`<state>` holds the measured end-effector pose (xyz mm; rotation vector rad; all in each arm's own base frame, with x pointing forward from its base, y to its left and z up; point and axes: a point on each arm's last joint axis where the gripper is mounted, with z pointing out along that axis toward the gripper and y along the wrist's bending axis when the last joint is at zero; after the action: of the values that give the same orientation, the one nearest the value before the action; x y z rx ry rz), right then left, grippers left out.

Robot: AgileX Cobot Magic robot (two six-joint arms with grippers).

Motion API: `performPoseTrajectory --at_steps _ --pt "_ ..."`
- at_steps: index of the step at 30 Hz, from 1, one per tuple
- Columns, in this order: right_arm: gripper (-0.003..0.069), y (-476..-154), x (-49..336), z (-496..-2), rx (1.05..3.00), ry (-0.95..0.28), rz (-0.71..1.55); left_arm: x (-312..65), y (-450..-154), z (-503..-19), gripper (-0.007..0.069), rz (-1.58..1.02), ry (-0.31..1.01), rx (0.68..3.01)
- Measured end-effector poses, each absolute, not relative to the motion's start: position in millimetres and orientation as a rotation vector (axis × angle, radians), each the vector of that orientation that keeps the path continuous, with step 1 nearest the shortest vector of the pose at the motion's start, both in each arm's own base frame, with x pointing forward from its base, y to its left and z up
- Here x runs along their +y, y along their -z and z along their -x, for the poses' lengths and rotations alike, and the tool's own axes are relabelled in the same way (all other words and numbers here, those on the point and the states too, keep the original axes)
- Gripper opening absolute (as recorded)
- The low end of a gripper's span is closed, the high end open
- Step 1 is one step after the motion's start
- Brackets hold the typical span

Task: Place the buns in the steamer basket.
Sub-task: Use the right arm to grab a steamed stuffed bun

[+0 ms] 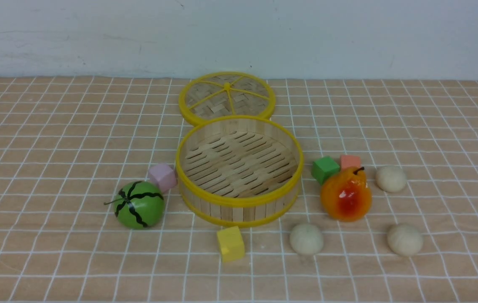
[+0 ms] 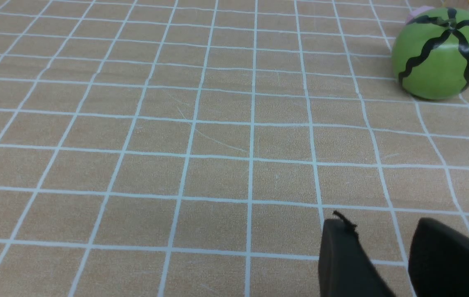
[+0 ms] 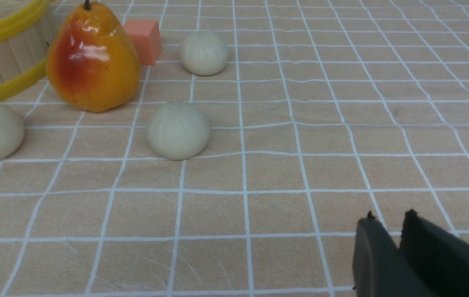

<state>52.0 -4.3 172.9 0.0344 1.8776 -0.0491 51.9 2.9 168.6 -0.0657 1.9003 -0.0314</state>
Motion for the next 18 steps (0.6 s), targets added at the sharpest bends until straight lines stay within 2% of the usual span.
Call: performPoseTrajectory --at_steps 10,18 --pt "0.0113 -173.9 -4.7 -52.5 1.864 0.063 -0.023 2.9 -168.6 -51.9 0.0238 0.066 0.031 1.9" --pt "0.0124 -191.9 -2.3 -56.5 1.64 0.052 0.008 2.9 -168.6 -51.9 0.0238 0.066 0.031 1.9"
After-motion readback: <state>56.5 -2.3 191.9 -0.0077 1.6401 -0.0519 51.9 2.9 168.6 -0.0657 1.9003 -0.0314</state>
